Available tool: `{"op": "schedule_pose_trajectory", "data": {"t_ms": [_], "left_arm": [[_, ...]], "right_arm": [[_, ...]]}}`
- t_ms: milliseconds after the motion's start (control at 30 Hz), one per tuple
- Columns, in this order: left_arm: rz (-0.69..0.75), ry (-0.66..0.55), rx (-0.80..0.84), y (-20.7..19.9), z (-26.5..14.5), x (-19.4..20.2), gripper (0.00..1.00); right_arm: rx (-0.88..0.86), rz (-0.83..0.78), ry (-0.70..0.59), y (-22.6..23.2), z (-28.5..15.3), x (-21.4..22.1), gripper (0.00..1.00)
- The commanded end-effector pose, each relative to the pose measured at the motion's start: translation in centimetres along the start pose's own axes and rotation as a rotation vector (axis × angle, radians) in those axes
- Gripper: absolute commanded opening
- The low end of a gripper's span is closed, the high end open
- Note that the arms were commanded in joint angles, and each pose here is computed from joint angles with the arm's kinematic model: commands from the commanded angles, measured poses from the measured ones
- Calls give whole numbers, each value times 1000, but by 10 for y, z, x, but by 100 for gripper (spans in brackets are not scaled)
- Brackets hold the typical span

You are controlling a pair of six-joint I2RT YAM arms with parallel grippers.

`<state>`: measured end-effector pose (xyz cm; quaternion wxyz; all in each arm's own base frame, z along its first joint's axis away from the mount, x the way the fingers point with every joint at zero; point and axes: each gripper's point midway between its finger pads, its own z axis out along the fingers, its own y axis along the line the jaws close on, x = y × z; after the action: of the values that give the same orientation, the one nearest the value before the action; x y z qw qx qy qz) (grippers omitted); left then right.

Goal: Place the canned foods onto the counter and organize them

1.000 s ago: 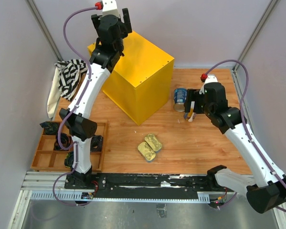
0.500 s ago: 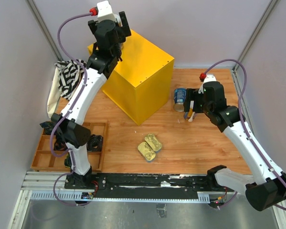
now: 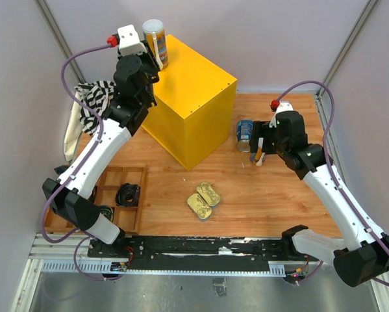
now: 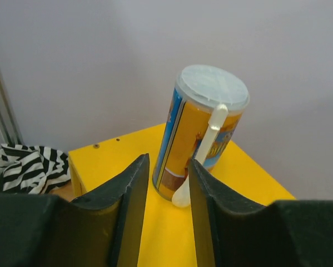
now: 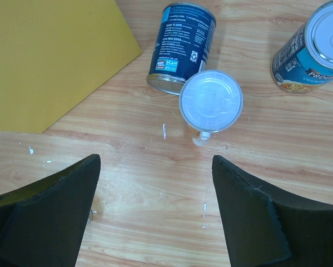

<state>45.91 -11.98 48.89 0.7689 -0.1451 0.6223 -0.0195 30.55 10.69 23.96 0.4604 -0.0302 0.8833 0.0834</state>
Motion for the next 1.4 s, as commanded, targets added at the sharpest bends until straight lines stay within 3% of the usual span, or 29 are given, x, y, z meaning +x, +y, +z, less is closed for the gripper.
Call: {"op": "schedule_pose_trajectory", "data": {"t_ms": [0, 133, 433, 1100, 1300, 1367], "left_arm": [[-10, -41, 94, -10, -1, 3, 34], [-6, 6, 93, -6, 9, 20, 23], [5, 19, 63, 9, 33, 35, 23], [-69, 24, 146, -8, 75, 46, 22], [-100, 37, 87, 7, 64, 48, 18], [-114, 22, 94, 15, 48, 47, 26]], "right_arm": [[8, -5, -16, -5, 3, -5, 82], [11, -5, -20, -6, 3, -7, 82], [18, 0, -19, -9, 5, -7, 82], [20, 6, -3, -10, 19, -8, 82], [25, 8, 2, -11, 22, -9, 82], [26, 6, 6, -12, 23, -8, 82]]}}
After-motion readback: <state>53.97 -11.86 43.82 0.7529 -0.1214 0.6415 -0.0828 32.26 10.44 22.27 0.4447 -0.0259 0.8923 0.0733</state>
